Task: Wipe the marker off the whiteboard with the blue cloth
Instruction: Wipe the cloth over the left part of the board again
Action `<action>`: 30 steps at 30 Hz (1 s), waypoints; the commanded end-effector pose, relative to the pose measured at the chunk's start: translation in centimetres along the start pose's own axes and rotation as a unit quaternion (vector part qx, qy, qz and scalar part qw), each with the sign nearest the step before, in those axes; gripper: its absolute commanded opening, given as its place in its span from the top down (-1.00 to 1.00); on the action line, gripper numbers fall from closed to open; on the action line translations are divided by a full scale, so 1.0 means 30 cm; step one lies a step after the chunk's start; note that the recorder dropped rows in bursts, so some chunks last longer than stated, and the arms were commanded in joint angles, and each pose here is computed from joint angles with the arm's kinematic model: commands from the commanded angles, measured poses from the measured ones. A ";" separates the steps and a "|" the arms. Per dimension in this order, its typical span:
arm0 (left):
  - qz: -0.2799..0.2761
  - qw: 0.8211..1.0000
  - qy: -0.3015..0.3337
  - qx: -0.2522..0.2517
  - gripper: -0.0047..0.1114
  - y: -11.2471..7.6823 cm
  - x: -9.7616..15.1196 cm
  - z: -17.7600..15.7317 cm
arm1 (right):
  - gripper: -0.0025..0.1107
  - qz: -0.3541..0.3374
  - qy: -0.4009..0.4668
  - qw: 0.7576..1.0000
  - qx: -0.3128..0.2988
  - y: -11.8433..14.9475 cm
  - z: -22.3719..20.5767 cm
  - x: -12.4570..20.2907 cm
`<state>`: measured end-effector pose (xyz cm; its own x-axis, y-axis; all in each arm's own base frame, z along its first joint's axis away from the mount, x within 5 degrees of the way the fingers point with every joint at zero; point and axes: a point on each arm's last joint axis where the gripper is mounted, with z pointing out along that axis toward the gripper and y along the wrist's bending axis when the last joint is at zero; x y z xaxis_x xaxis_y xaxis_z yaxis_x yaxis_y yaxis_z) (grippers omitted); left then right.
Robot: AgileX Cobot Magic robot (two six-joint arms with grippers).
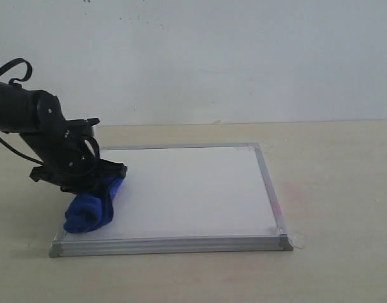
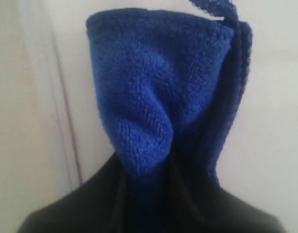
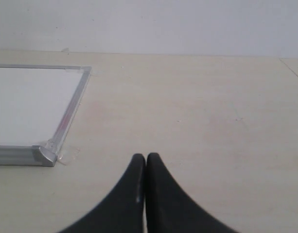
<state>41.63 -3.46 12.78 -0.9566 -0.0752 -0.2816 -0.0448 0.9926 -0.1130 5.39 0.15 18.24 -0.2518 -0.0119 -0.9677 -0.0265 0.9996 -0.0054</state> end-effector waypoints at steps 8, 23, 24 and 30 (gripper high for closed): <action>-0.005 0.997 -0.010 0.077 0.85 -0.063 0.015 0.037 | 0.96 0.000 -0.004 1.000 0.002 -0.001 -0.001 -0.002; 0.019 0.995 -0.043 0.083 0.85 -0.103 0.002 0.038 | 0.96 0.000 -0.004 1.000 0.002 -0.001 -0.001 -0.002; 0.014 0.996 -0.044 0.082 0.85 -0.090 -0.001 0.037 | 0.96 0.000 -0.004 1.000 0.002 -0.001 -0.001 -0.002; -0.029 0.996 -0.052 0.068 0.85 0.032 -0.022 0.029 | 0.96 0.000 -0.004 1.000 0.002 -0.001 -0.001 -0.002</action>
<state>42.33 -4.66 12.54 -0.9228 -0.1106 -0.3692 -0.0087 0.9636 -0.2671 5.39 0.15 18.24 -0.2518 -0.0119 -0.9677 -0.0265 0.9996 -0.0054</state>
